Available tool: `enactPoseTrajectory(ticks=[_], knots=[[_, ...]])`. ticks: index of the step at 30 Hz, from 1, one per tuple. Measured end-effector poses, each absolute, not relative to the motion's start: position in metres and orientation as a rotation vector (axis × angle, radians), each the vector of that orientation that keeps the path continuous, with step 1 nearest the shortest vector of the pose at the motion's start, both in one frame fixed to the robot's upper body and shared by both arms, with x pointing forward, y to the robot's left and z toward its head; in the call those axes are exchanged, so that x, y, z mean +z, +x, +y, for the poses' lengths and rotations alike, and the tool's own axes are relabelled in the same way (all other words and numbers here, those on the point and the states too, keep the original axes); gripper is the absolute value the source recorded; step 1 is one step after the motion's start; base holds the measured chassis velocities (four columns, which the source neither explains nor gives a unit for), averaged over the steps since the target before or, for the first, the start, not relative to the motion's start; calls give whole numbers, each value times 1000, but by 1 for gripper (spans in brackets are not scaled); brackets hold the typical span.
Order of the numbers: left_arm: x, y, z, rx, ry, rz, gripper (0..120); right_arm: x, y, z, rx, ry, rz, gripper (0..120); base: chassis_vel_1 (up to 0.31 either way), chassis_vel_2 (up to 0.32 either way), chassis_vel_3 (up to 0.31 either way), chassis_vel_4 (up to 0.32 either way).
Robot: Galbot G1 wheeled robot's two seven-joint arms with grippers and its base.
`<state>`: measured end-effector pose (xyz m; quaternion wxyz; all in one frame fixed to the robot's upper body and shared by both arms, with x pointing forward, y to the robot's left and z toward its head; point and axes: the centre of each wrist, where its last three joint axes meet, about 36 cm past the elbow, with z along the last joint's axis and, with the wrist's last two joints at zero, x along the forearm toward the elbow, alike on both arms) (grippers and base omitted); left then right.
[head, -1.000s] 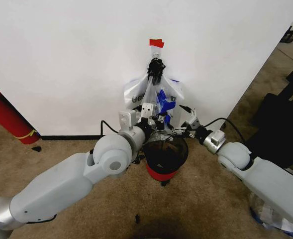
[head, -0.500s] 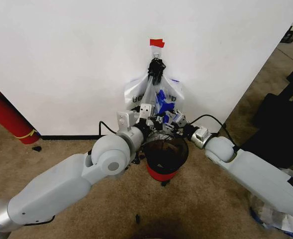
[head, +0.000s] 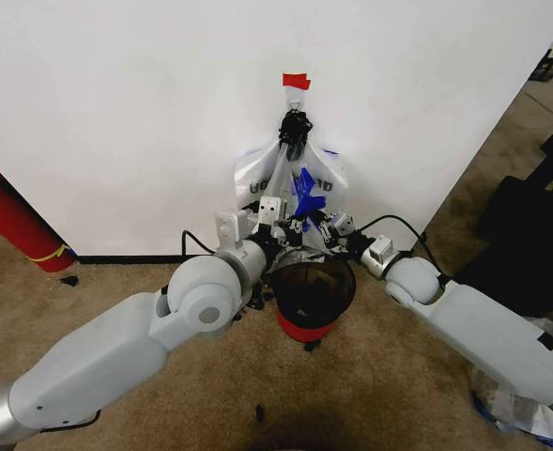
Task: Pick up the garbage bag from the wall and place it over the trash bin.
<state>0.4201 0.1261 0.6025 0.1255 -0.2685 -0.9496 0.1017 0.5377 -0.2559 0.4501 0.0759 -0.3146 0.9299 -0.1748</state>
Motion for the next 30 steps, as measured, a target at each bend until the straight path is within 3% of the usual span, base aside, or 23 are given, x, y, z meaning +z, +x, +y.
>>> enactPoseTrajectory(ticks=[6,12,30], knots=[[601,421,137,356,-728,-2779,0,459,517,-266,-315,-853,2824,0,0,0,0,0],[590,415,148,437,-656,-2766,0,453,464,-278,-178,-806,2826,0,0,0,0,0],[570,358,174,522,-595,-2701,0,420,377,-302,-128,-711,2906,0,0,0,0,0]])
